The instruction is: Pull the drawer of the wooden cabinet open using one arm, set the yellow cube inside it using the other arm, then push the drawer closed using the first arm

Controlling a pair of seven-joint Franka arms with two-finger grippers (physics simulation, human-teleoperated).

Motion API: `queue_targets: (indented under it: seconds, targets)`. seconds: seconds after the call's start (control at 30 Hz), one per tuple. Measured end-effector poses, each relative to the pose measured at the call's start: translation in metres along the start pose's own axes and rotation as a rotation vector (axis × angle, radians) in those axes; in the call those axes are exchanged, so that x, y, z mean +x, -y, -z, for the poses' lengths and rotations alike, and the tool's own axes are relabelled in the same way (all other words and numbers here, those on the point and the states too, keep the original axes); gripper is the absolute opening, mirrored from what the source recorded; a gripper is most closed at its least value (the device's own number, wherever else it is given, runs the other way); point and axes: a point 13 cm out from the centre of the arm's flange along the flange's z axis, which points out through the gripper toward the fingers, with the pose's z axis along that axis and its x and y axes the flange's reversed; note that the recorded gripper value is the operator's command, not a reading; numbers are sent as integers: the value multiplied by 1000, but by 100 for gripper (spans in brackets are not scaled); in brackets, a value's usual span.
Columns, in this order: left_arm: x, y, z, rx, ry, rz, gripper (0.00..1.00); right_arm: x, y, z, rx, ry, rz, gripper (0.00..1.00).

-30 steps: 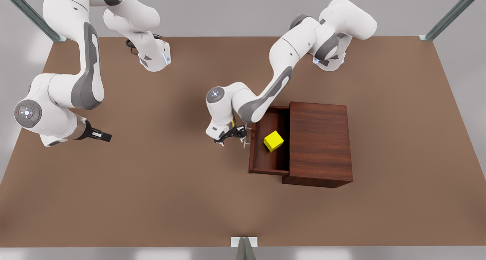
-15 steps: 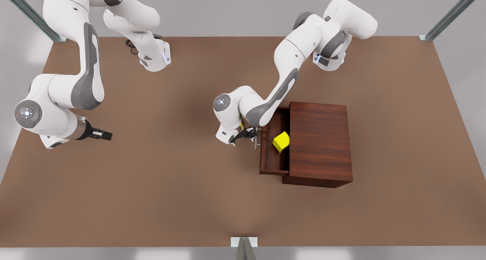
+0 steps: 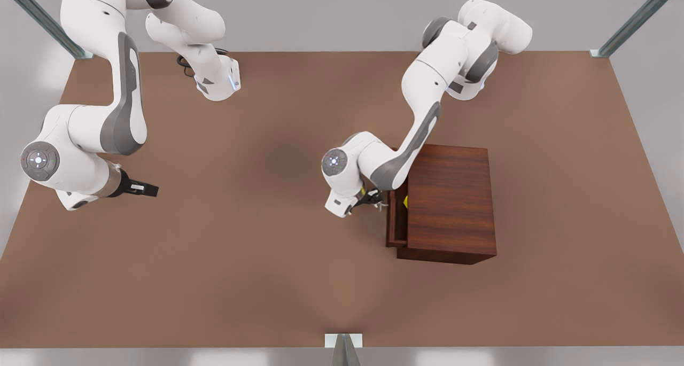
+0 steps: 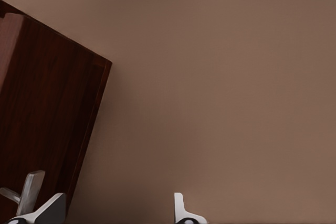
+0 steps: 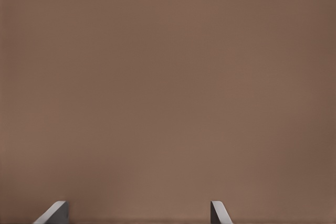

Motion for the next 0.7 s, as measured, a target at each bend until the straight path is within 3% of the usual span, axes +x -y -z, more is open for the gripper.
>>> queue_targets:
  seconds: [0.4, 0.47, 0.5, 0.6, 0.67, 0.7]
  targets:
    - [-25, -34, -10, -18, -24, -39, 100, 0, 0, -1, 0, 0, 14, 100]
    - [-34, -37, 26, 24, -5, -29, 100, -1, -1, -1, 0, 0, 18, 100]
    - [-40, -44, 79, 75, 17, -10, 100, -1, -2, -1, 0, 0, 19, 100]
    - [-67, -140, 220, 155, 48, 75, 100, -1, -2, -1, 0, 2, 20, 100]
    - [-113, -283, 224, 178, -57, 230, 100, -2, -2, 0, 0, 3, 21, 100]
    - [-102, -348, 204, 179, -131, 287, 100, -2, -2, 1, 0, 4, 21, 100]
